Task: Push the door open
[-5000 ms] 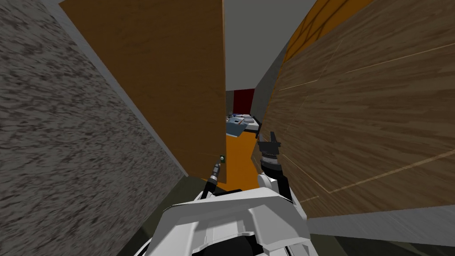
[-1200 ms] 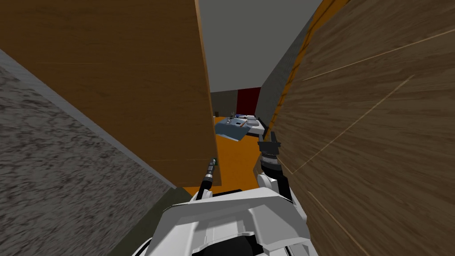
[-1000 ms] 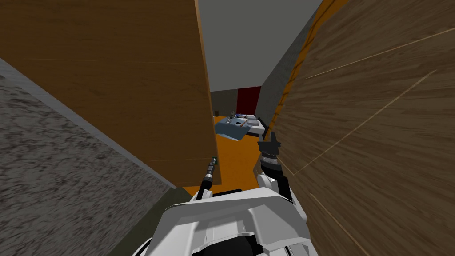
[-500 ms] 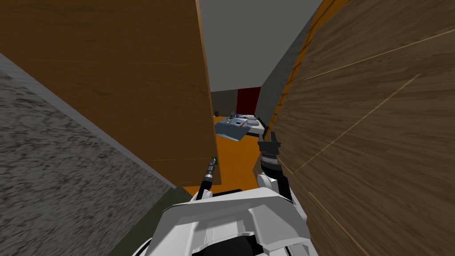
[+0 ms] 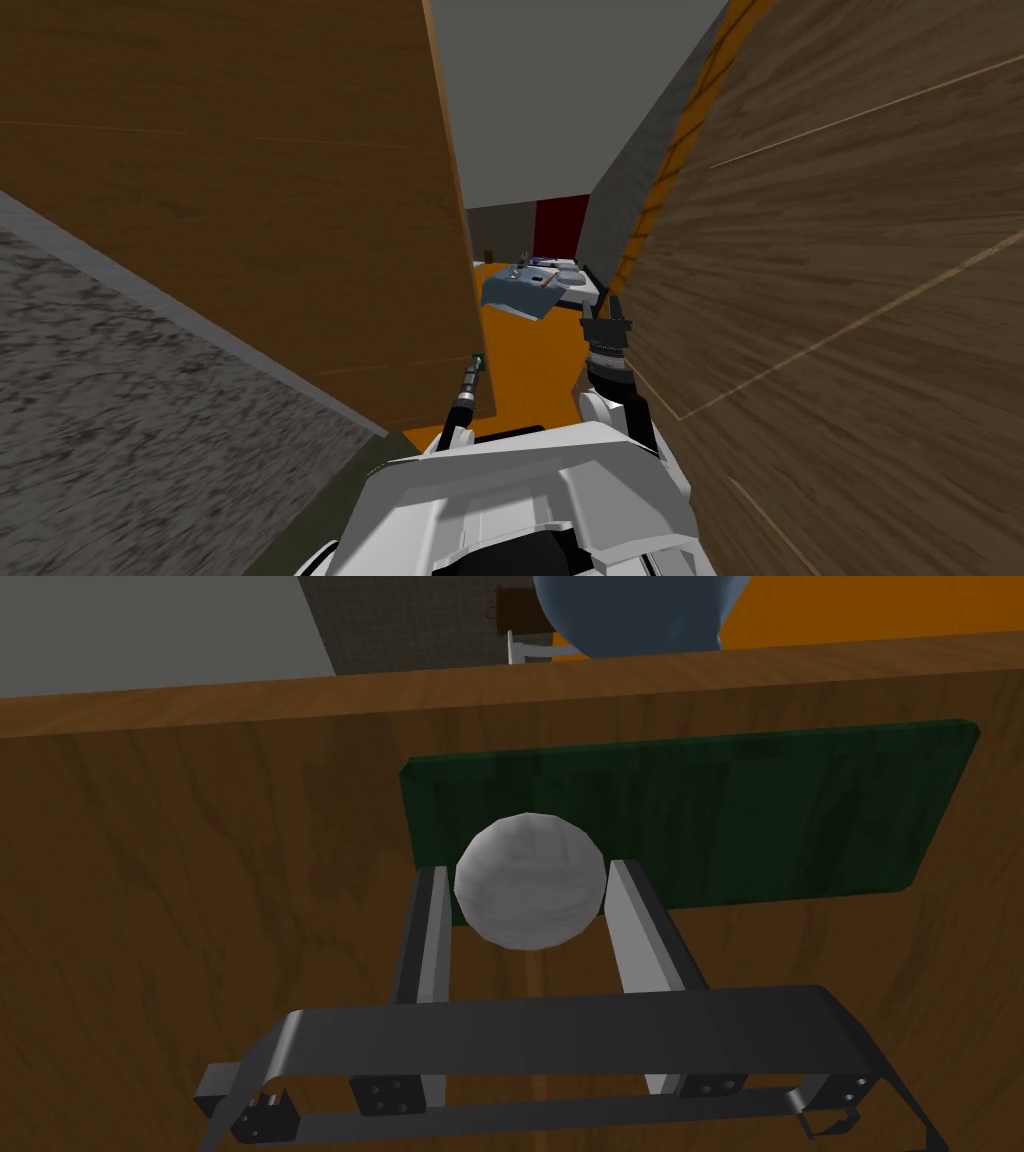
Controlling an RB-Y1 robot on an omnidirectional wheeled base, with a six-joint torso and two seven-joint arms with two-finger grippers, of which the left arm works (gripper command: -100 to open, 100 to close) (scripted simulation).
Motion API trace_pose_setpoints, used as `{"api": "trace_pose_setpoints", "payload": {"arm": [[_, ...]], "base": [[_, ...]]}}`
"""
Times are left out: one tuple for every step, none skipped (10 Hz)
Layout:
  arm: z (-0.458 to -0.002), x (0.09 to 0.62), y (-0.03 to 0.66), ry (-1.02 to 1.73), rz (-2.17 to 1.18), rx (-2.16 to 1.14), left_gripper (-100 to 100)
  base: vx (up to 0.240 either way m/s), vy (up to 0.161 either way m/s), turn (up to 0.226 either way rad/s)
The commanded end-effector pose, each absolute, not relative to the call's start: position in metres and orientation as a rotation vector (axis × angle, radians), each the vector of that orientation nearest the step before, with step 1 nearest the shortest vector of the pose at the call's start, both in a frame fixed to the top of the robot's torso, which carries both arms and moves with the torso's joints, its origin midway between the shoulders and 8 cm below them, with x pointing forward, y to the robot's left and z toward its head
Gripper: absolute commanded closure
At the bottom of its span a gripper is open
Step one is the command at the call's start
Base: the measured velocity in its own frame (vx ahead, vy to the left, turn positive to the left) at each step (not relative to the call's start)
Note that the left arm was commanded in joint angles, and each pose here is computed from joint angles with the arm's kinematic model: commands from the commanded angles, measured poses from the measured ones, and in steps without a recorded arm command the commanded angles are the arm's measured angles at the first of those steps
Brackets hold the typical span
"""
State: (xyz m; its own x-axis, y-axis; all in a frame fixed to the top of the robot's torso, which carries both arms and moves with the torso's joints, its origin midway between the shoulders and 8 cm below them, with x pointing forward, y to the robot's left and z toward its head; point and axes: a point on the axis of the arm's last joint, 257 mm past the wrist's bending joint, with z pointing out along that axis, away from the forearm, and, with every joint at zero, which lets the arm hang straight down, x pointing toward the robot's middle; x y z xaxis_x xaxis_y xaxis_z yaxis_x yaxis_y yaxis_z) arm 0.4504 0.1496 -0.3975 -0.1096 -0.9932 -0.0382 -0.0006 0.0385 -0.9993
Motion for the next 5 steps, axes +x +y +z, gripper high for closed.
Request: {"api": "trace_pose_setpoints", "payload": {"arm": [[-0.395, 0.457, 0.172, 1.285, -1.229, -1.130, 100], [-0.395, 0.458, 0.180, 1.275, -1.215, -1.135, 100], [-0.395, 0.458, 0.180, 1.275, -1.215, -1.135, 100], [-0.395, 0.458, 0.180, 1.275, -1.215, -1.135, 100], [-0.395, 0.460, 0.193, 1.260, -1.195, -1.144, 100]], "base": [[0.176, -0.087, 0.071], [0.214, -0.072, 0.041], [0.143, -0.039, 0.019], [0.045, -0.001, -0.003], [0.075, -0.029, 0.075]]}}
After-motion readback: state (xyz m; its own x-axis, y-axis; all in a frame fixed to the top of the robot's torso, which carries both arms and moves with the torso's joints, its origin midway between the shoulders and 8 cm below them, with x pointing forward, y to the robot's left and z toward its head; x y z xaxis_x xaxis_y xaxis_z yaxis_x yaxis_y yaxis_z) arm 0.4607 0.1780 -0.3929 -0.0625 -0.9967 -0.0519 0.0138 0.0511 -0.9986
